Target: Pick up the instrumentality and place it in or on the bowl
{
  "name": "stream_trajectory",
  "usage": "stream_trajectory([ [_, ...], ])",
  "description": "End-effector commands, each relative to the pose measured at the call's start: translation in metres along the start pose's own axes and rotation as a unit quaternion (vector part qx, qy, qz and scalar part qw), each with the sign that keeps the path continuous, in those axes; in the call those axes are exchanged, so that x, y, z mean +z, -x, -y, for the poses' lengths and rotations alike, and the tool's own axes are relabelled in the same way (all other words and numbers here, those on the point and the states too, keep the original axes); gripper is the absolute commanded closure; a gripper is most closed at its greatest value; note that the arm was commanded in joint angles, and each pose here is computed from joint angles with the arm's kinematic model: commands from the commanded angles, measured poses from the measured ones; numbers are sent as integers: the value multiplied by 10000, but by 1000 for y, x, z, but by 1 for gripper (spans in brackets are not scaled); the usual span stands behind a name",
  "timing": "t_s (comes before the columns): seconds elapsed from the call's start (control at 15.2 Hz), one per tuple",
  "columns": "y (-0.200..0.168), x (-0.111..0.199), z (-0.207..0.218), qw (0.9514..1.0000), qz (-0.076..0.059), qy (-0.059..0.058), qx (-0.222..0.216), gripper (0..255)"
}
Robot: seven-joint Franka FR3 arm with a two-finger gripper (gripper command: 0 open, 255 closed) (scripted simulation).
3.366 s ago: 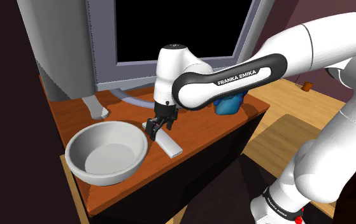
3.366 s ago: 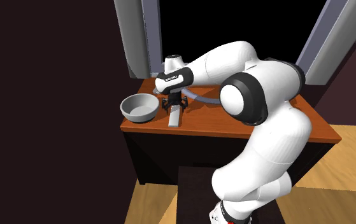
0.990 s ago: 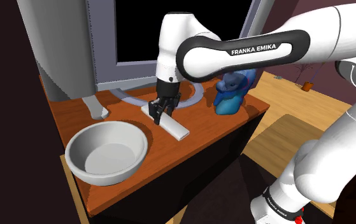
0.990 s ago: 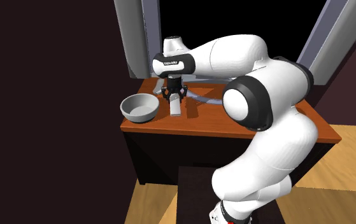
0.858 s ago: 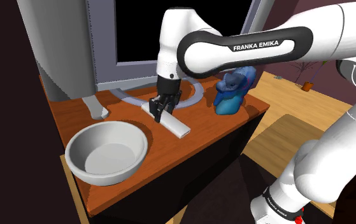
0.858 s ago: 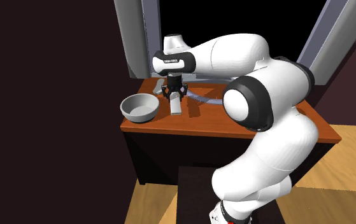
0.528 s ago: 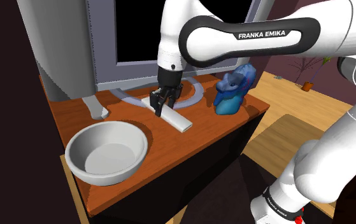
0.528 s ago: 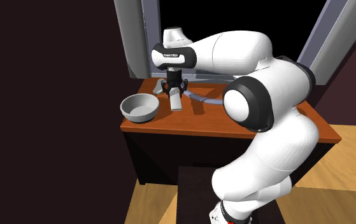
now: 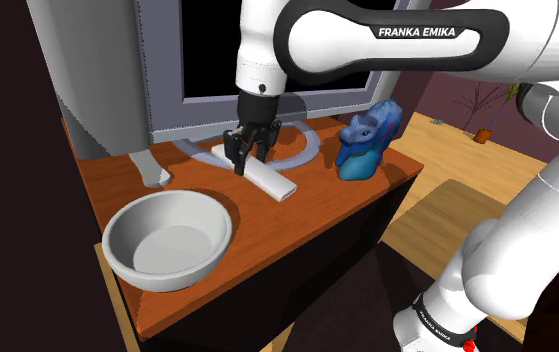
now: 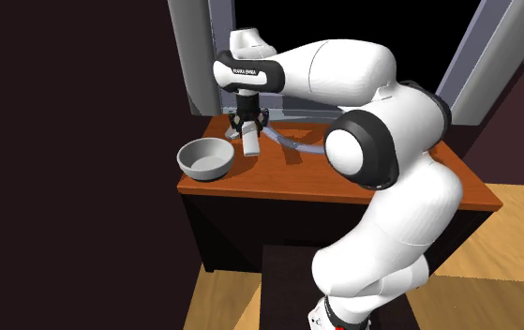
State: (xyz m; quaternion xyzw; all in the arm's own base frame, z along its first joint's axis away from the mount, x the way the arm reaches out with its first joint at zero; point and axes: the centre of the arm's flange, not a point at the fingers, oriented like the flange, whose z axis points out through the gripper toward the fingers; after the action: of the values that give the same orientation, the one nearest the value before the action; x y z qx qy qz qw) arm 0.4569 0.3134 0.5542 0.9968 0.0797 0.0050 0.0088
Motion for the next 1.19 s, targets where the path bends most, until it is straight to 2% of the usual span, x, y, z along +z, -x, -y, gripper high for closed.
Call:
stream_trajectory([
  [0.0, -3, -1, 25, 10000, -2, -1, 8, 255],
  [0.73, -27, -8, 173, 10000, -2, -1, 9, 255],
  [1.12, -27, 24, 174, 10000, -2, -1, 8, 255],
])
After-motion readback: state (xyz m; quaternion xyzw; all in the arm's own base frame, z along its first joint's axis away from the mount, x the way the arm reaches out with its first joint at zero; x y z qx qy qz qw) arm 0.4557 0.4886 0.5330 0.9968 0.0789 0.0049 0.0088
